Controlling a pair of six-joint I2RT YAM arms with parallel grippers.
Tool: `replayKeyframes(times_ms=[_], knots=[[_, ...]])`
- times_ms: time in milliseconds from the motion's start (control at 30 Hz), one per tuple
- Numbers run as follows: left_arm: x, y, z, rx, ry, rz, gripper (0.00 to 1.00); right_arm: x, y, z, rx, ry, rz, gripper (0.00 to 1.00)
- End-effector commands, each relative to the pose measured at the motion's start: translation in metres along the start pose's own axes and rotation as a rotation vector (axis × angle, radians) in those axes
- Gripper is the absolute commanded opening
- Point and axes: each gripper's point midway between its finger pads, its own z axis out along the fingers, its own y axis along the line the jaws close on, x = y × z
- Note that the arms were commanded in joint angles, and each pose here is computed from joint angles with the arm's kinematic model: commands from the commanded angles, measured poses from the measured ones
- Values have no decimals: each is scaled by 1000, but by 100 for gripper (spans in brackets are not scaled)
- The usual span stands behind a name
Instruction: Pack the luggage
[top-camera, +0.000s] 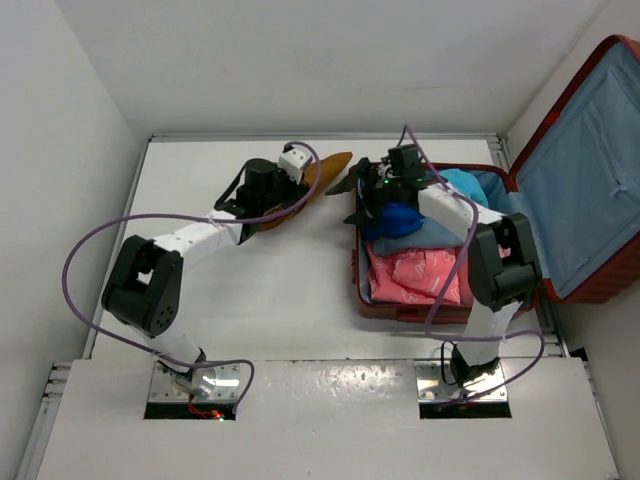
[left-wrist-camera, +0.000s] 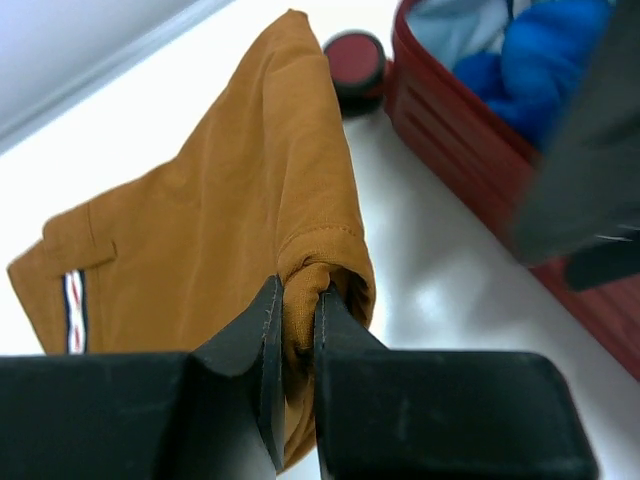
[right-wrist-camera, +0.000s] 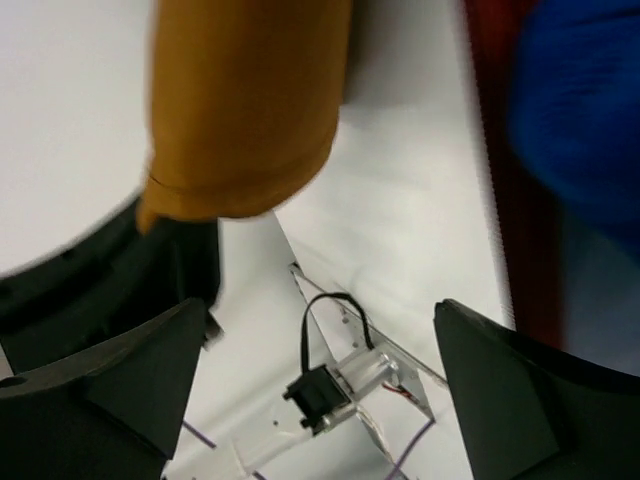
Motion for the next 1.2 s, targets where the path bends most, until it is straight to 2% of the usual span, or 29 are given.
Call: replayKeyframes(times_ms=[0, 200, 400, 733, 833, 900, 933, 967, 1000, 1067, 1100, 1133, 1167], knots=[[-40, -14, -20, 42, -124, 26, 0, -2, 26, 13, 7, -30, 114, 97], [-31, -39, -34, 74, -128, 115, 0, -15, 33, 25, -7, -40, 185, 100], [-46, -52, -42, 109, -180, 140, 0, -18, 19, 44, 40, -28, 231, 100], [-63, -88, -61, 164, -236, 193, 0, 12, 2, 72, 109, 51, 244, 99], [-62, -96, -65, 181, -239, 206, 0, 11, -4, 75, 126, 43, 236, 88], [-64, -100, -68, 190, -244, 222, 0, 7, -7, 74, 125, 32, 220, 65], [-59, -104, -68, 199, -236, 232, 0, 5, -6, 72, 119, 27, 210, 51], [-60, -102, -70, 189, -235, 231, 0, 2, -5, 69, 112, 22, 186, 27], [-60, -104, -70, 188, -235, 232, 0, 1, -1, 67, 102, 19, 164, 17], [-56, -102, -70, 179, -207, 229, 19, -5, 15, 58, 62, 2, 15, 1], [-57, -98, -72, 157, -203, 227, 31, -10, 28, 52, 51, -25, -41, 0], [-64, -95, -75, 138, -212, 216, 49, -15, 42, 42, 23, -42, -166, 0], [-64, -88, -77, 110, -204, 186, 58, -18, 64, 30, -21, -67, -225, 0]])
